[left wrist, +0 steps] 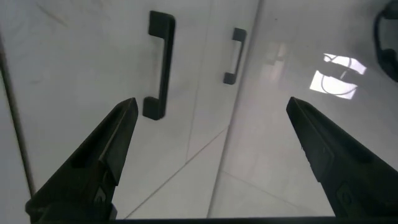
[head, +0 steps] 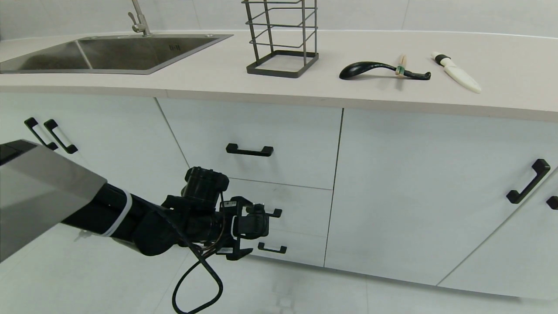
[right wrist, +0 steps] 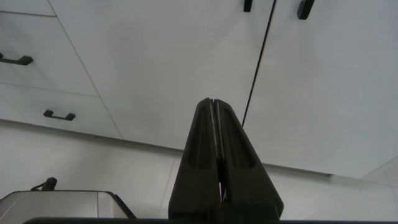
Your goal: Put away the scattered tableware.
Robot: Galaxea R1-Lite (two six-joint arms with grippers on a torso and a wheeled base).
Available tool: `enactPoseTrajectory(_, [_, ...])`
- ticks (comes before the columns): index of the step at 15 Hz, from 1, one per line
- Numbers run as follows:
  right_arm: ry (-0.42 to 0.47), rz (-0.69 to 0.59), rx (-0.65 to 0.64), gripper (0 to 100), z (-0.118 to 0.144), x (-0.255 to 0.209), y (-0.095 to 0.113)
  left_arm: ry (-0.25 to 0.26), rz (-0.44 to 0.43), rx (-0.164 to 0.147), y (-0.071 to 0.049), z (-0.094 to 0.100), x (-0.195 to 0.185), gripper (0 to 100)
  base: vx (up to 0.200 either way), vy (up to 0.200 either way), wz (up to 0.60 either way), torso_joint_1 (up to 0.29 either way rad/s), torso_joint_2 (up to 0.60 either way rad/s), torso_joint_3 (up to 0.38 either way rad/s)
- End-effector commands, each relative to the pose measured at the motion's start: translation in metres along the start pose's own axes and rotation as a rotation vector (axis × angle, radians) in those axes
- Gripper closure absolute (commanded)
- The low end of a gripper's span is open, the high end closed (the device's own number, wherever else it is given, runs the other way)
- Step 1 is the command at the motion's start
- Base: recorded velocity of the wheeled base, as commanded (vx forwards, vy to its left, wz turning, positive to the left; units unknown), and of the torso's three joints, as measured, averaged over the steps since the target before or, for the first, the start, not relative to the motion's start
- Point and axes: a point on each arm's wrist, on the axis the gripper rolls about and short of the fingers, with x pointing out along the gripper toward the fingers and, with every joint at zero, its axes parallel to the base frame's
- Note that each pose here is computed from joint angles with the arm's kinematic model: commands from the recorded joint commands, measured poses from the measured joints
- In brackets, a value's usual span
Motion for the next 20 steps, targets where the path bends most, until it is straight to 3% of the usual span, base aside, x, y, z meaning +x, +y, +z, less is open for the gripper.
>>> enactPoseTrajectory(1, [0.0, 0.0, 0.0, 100, 0.0, 0.0, 0.0, 0.014, -0.011, -0.004, -0.005, -0.004, 0.014, 0, 0.0, 0.0, 0.0, 0.0, 0.0, 0.0])
enactPoseTrajectory(9, [0.0, 0.0, 0.0, 100, 0.0, 0.0, 0.0, 0.025, 0.013, -0.007, -0.007, -0.007, 0.03, 0, 0.0, 0.0, 0.0, 0.0, 0.0, 0.0])
enactPoseTrajectory(15, [0.003, 0.0, 0.0, 100, 0.0, 0.0, 0.0, 0.01, 0.028, 0.001, 0.0, -0.002, 0.047, 0, 0.0, 0.0, 0.0, 0.0, 0.0, 0.0])
enactPoseTrajectory(20, [0.002, 0.0, 0.0, 100, 0.0, 0.0, 0.0, 0.014, 0.015, -0.008, -0.001, -0.005, 0.062, 0, 0.0, 0.0, 0.0, 0.0, 0.0, 0.0])
